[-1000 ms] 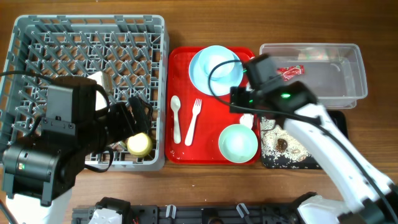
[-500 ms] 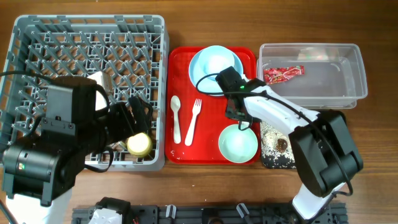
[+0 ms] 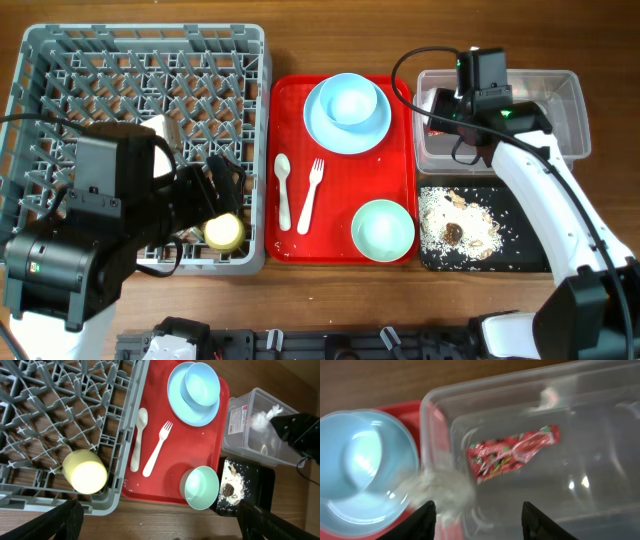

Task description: Sort waste into correct bins and load items into the dishwasher rack

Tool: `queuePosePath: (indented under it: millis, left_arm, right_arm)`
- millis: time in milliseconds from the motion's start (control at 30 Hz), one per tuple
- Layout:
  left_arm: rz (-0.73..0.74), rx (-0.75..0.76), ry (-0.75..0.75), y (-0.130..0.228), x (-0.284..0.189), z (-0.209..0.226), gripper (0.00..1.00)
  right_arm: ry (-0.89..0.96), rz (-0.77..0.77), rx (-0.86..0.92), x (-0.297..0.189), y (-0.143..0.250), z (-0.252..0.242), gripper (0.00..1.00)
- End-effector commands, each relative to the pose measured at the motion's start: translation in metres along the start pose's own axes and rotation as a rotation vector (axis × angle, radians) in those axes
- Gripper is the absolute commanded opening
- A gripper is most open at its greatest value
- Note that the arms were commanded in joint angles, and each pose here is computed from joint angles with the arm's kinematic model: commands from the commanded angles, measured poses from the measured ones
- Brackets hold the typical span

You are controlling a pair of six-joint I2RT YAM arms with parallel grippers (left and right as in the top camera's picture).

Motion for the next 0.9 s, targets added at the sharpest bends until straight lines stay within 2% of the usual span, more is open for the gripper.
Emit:
queuePosePath:
  millis: [0, 100, 167, 233, 267, 300, 333, 400, 500, 567, 667, 700, 767, 800, 867]
  left_arm:
    - [-0.008, 0.018, 0.005, 0.0, -0.002, -0.001, 1.0]
    - [-0.008, 0.018, 0.005, 0.0, -0.002, -0.001, 1.0]
    - [-0.008, 0.018, 0.005, 0.0, -0.002, -0.001, 1.0]
    - [-0.008, 0.018, 0.006, 0.0, -0.002, -0.001, 1.0]
    - [-0.008, 0.018, 0.005, 0.0, -0.002, -0.001, 1.0]
    - [-0.008, 0.018, 0.005, 0.0, -0.002, -0.001, 1.0]
    - [-0.008, 0.018, 0.005, 0.0, -0.002, -0.001, 1.0]
    - [-0.008, 0.018, 0.005, 0.0, -0.002, -0.001, 1.0]
    - [-0.008, 0.018, 0.006, 0.0, -0.002, -0.001, 1.0]
    - [-0.008, 0.018, 0.005, 0.0, -0.002, -0.001, 1.0]
    - [-0.008, 0.018, 0.005, 0.0, -0.002, -0.001, 1.0]
    - [-0.008, 0.018, 0.006, 0.0, -0.002, -0.001, 1.0]
    - [-0.008, 0.018, 0.006, 0.0, -0.002, -0.001, 1.0]
    - [-0.008, 0.018, 0.005, 0.0, -0.002, -0.001, 1.0]
    - [-0.008, 0.018, 0.005, 0.0, -0.002, -0.001, 1.0]
  right_arm:
    - [-0.172, -0.148, -0.031, -0.072, -0.027, 0.015, 0.6]
    - [-0.217, -0.389, -0.018, -0.173, -0.029, 0.002, 0.7]
    - [-0.299, -0.397, -0.027, -0.212, 0.0, 0.003, 0.72]
    - [-0.342, -0.395, -0.035, -0.228, 0.015, 0.004, 0.73]
    - [-0.419, -0.382, -0.052, -0.236, 0.024, 0.012, 0.73]
    - [-0.525, -0.355, -0.068, -0.245, 0.035, 0.023, 1.0]
    - [-0.695, -0.236, 0.049, -0.254, 0.051, 0.039, 1.0]
    - [-0.713, -0.148, 0.206, -0.252, 0.056, 0.039, 1.0]
    - [-0.669, 0.014, 0.23, -0.24, 0.083, 0.037, 1.0]
    - [-0.624, 0.025, 0.198, -0.236, 0.089, 0.032, 1.0]
    - [-0.631, -0.128, -0.103, -0.248, 0.09, 0.032, 1.0]
    - [-0.629, -0.23, -0.209, -0.257, 0.086, 0.032, 1.0]
    - [-0.569, -0.535, -0.453, -0.28, 0.08, 0.027, 1.0]
    - [-0.52, -0.631, -0.517, -0.283, 0.083, 0.023, 1.0]
    - [-0.414, -0.728, -0.562, -0.277, 0.093, 0.012, 1.0]
Point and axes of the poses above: each gripper's point midway between its finger pads, its own x axis out along the fingers, its own z axis along the line the jaws close on, y = z × x, the point moved 4 cm from there along -x, back along the fingers, and after that the axes turned 9 degrees about -x, right-handed, at the moved point
